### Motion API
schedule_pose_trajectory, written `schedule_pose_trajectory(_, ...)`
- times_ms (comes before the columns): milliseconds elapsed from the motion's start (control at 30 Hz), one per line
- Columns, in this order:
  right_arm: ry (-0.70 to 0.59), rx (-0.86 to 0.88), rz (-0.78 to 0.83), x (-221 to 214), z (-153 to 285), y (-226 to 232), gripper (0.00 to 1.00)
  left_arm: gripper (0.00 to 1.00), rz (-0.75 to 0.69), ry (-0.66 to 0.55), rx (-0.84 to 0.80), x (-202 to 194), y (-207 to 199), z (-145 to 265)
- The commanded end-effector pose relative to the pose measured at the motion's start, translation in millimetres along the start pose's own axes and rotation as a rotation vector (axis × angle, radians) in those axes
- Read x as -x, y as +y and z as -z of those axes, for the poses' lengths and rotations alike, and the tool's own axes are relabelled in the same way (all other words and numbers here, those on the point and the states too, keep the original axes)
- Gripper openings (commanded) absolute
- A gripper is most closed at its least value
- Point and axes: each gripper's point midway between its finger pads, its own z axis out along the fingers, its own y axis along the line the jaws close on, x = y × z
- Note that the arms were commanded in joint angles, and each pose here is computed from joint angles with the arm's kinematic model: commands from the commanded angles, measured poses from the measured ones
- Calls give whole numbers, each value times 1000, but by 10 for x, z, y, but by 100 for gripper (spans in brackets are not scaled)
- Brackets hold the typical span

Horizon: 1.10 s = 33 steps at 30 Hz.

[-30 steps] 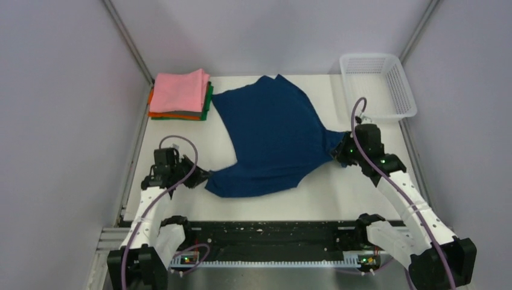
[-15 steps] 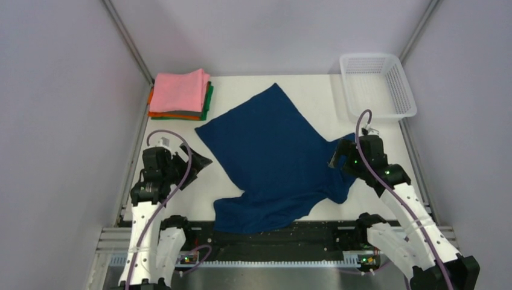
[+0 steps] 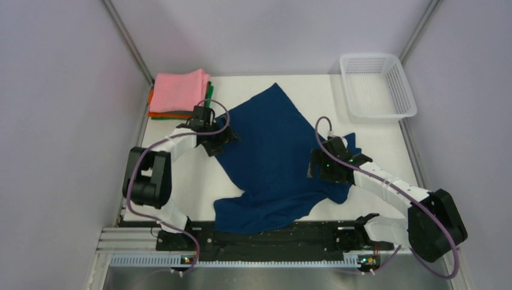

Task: Fold and stack the t-shirts
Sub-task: Flatten out the tshirt

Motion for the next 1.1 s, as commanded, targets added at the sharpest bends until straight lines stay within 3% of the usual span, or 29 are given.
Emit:
schedule_pose_trajectory(0,-84,-49,-11,268,-165,39,99,97,-27,-32,5,266,-33,-331)
schedule_pose_trajectory(233,-101,-119,-57,749,-635,35,99,94,26,80,33,-176,238,-540)
schedule_pose_trajectory(400,-163,-110,-28,1529,-1022,251,99,94,-2,139,59,-787,280,-399)
schedule_pose_trajectory(600,-240,-46,136,2475,-1538,785,99,94,-53,173,10,-1478,-14,-168)
schedule_pose_trajectory(733,-298,-37,216,2983,-1740,1033,99,96,-104,136,-11,-1561,-230,-90)
schedule_pose_trajectory(933,-402,44,232,3427,-1066,1334,99,99,-150,-35,173,-1125,-141,156)
schedule_pose_trajectory(1067,-459,53,226,3386,-388,1273,99,99,-128,-170,254,-918,72,476)
